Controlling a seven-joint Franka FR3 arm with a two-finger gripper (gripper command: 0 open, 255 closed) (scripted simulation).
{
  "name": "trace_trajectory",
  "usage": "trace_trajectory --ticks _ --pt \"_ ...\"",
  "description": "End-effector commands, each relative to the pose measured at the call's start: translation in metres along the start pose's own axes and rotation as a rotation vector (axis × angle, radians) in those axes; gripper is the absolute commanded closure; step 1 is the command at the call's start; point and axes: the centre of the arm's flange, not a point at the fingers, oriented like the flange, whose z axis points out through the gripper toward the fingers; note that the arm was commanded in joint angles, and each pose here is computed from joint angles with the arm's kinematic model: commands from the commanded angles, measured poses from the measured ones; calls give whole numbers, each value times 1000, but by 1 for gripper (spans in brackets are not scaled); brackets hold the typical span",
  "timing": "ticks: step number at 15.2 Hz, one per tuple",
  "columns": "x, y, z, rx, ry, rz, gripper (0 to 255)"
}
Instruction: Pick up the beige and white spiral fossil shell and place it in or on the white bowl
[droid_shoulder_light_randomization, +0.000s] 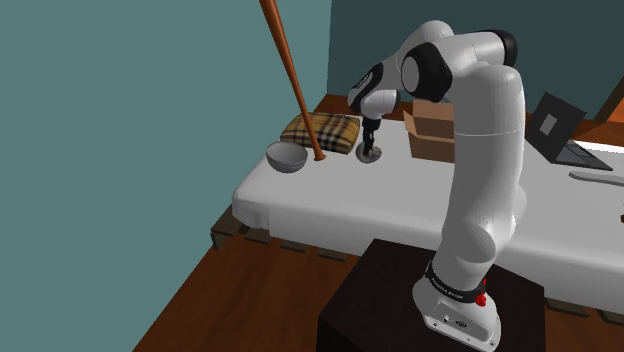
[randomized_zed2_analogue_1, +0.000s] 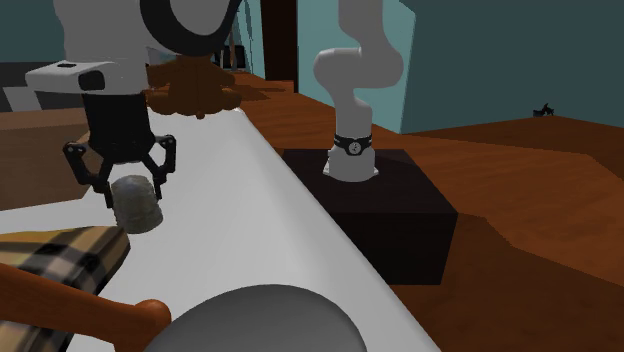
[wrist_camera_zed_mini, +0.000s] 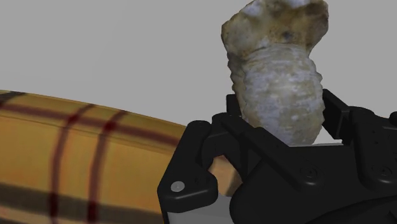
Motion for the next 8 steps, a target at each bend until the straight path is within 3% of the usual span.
trace_trajectory --ticks 1,8 --pt "1 1 -12 0 0 0 255" --pt "3 4 -49 0 0 0 255"
